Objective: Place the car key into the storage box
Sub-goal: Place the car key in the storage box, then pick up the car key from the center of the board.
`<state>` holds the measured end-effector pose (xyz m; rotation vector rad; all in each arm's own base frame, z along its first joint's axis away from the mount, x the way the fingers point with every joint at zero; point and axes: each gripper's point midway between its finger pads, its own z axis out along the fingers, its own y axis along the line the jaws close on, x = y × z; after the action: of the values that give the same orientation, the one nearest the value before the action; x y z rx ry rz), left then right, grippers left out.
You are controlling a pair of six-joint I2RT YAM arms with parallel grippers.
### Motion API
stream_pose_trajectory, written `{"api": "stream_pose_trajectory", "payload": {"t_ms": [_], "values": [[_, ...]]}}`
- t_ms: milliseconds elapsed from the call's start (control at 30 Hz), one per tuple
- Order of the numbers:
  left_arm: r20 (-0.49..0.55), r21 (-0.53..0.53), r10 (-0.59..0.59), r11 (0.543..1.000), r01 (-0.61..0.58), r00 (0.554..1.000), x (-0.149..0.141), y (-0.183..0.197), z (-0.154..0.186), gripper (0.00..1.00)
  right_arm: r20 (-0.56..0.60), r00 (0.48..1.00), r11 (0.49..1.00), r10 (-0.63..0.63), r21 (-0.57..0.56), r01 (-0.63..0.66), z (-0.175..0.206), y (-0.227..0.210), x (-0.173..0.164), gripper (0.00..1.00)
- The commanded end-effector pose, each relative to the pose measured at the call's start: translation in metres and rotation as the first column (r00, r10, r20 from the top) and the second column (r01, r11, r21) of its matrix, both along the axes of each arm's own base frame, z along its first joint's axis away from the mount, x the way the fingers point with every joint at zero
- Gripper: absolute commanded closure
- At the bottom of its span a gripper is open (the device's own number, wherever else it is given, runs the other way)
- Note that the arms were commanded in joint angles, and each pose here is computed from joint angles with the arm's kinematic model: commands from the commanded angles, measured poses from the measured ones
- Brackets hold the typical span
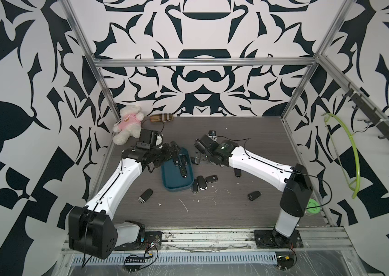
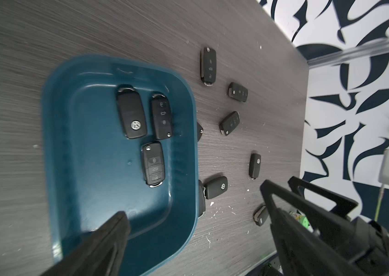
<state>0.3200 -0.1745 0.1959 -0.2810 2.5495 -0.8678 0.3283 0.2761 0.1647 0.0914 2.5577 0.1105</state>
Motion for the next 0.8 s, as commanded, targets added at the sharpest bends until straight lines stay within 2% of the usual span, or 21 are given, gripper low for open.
{"api": "stream_pose_trajectory", "payload": {"t_ms": [0,200,333,533,767], "values": [[0.032,0.011,-0.008,1.000,0.008,0.999,0.010,-0.024,0.008,0.01,0.034,0.998,0.999,-0.047,-0.017,0.048,0.012,-0.036,-0.001,0.01],[-0.025,-0.002,-0.079,0.997,0.079,0.997,0.011,-0.067,-0.010,0.01,-0.010,0.991,0.989,-0.135,-0.059,0.134,-0.010,-0.101,-0.008,0.07],[-0.032,-0.027,-0.157,0.987,0.156,0.987,0.009,-0.091,-0.009,0.01,-0.057,0.985,0.986,-0.164,-0.049,0.161,-0.030,-0.127,-0.012,0.14],[-0.032,-0.054,-0.249,0.967,0.247,0.968,0.007,-0.117,-0.004,0.01,-0.140,0.976,0.986,-0.166,-0.025,0.164,-0.065,-0.139,-0.008,0.22],[-0.028,-0.046,-0.264,0.964,0.263,0.964,0.006,-0.120,-0.003,0.01,-0.215,0.962,0.985,-0.169,-0.059,0.159,-0.104,-0.148,-0.003,0.26]]}}
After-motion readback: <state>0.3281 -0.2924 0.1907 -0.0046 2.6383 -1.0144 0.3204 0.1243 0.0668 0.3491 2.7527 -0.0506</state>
